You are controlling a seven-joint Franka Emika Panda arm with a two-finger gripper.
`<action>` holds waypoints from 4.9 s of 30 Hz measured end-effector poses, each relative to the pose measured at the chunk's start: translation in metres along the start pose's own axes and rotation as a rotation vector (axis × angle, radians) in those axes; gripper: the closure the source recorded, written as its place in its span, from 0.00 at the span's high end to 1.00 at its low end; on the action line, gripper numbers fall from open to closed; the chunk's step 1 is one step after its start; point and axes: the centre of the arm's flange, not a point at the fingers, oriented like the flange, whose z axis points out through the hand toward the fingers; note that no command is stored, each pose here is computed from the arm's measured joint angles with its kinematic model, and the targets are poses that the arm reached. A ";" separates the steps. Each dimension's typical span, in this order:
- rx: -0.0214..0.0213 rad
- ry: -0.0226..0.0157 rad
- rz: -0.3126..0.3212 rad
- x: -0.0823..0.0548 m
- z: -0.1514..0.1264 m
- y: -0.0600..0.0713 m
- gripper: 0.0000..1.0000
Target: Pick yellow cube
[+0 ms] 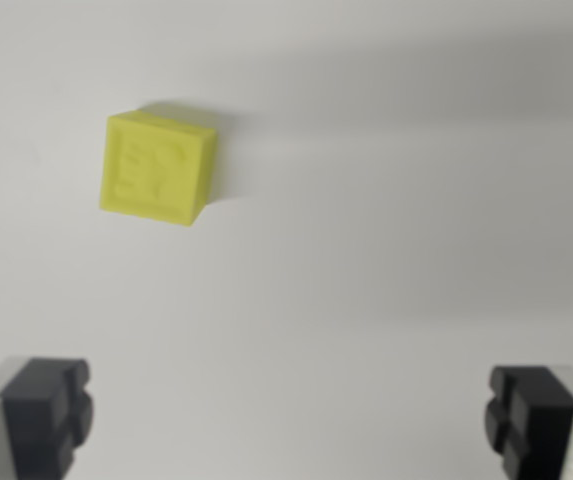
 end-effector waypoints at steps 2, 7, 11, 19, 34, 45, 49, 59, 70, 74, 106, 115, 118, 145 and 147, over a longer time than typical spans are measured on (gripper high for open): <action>0.0003 0.0000 0.004 -0.001 0.005 -0.002 1.00; 0.0003 -0.0005 0.014 -0.005 0.017 -0.006 1.00; 0.0002 -0.0010 0.022 -0.008 0.028 -0.010 1.00; 0.0008 -0.0014 0.037 -0.013 0.047 -0.018 1.00; 0.0004 -0.0030 0.067 -0.024 0.085 -0.031 1.00; 0.0009 -0.0038 0.089 -0.032 0.113 -0.041 1.00; 0.0009 -0.0040 0.096 -0.035 0.123 -0.045 1.00; 0.0010 -0.0048 0.116 -0.042 0.148 -0.054 1.00; 0.0013 -0.0056 0.138 -0.050 0.176 -0.065 1.00; 0.0013 -0.0056 0.140 -0.051 0.187 -0.066 1.00; 0.0021 -0.0059 0.147 -0.052 0.230 -0.068 0.00; 0.0026 -0.0065 0.148 -0.052 0.211 -0.068 0.00; 0.0026 -0.0066 0.148 -0.052 0.204 -0.068 0.00; 0.0024 -0.0067 0.148 -0.051 0.136 -0.068 0.00; 0.0021 -0.0068 0.148 -0.051 0.131 -0.068 0.00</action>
